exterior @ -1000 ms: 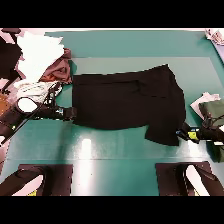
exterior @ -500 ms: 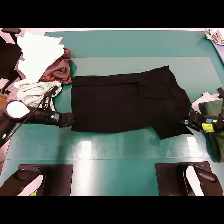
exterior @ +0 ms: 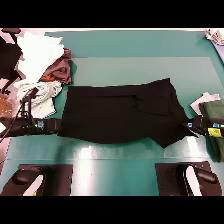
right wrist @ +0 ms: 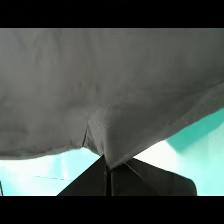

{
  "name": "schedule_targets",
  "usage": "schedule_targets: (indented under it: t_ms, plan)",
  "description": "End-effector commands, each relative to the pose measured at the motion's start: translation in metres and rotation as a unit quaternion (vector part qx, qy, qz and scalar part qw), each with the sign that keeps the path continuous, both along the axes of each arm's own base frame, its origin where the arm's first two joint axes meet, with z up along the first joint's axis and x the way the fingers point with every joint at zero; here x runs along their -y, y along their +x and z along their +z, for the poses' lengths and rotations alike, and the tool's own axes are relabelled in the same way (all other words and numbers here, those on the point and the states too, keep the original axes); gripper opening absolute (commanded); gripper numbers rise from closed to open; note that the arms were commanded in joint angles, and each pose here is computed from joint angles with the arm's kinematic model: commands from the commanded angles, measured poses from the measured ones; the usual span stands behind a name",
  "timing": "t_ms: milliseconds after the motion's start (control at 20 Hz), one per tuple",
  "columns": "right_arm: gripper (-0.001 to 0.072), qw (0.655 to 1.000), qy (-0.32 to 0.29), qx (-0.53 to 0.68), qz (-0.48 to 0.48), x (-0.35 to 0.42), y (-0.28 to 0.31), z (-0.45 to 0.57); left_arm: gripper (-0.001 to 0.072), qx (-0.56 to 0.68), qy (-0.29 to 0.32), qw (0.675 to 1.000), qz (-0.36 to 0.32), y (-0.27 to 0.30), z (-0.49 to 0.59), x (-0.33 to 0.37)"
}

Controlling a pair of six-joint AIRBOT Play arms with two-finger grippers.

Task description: Fold the shirts.

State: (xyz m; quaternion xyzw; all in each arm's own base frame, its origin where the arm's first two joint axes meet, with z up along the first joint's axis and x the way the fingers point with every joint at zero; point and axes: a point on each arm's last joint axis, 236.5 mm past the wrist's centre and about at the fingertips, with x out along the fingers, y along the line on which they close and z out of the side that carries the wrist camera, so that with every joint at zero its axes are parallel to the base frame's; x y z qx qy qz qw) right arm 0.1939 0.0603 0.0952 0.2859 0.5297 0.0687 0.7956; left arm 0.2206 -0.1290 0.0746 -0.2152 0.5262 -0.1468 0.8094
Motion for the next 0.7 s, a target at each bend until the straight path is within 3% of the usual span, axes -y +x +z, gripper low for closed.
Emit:
schedule_targets:
  t_ms: [0,200,500,650]
  plan:
    - [0.0014,0.999,0.000,0.025,-0.024,0.008,0.021,0.003,0.0021,0.052,-0.022,0.997,0.047,0.023,0.031,-0.003]
    - [0.0014,0.999,0.011,0.028,-0.041,0.015,0.045,-0.002,0.0020,0.050,-0.013,0.996,0.078,0.039,0.025,-0.012]
    - [0.0014,0.993,0.076,0.059,-0.067,0.016,0.102,-0.004,0.0019,0.090,-0.046,0.983,0.150,0.092,0.031,-0.018]
    - [0.0014,0.994,0.070,0.060,-0.063,0.028,0.129,-0.003,0.0019,0.094,-0.041,0.982,0.160,0.115,0.027,-0.020]
